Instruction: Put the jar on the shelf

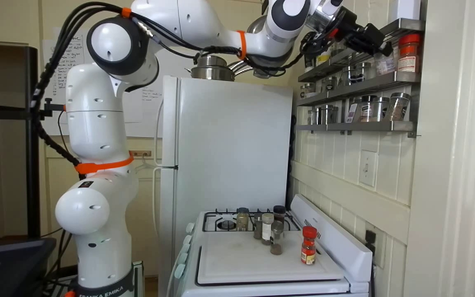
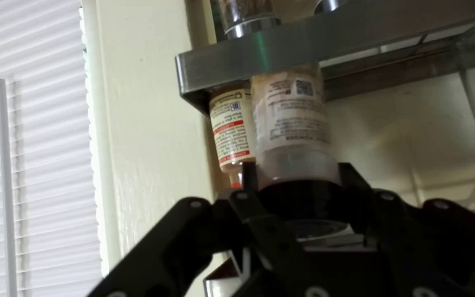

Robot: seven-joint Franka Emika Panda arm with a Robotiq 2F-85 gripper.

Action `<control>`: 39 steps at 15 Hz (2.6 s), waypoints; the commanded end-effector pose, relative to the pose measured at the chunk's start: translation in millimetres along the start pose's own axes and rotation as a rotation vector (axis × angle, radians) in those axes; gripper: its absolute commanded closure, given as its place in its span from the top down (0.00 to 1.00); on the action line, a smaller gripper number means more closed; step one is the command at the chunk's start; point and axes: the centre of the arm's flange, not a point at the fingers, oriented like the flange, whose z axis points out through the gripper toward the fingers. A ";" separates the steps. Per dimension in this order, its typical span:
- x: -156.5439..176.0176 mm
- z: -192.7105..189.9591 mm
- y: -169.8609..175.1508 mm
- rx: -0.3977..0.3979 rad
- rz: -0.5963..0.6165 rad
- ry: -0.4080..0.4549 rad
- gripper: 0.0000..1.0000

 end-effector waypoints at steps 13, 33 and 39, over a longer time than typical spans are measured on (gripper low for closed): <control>-28.2 55.4 -12.0 0.015 0.009 -0.131 0.82; -39.6 -34.8 -15.6 0.005 -0.077 -0.024 0.60; -55.3 -40.3 2.3 0.042 -0.094 0.001 0.14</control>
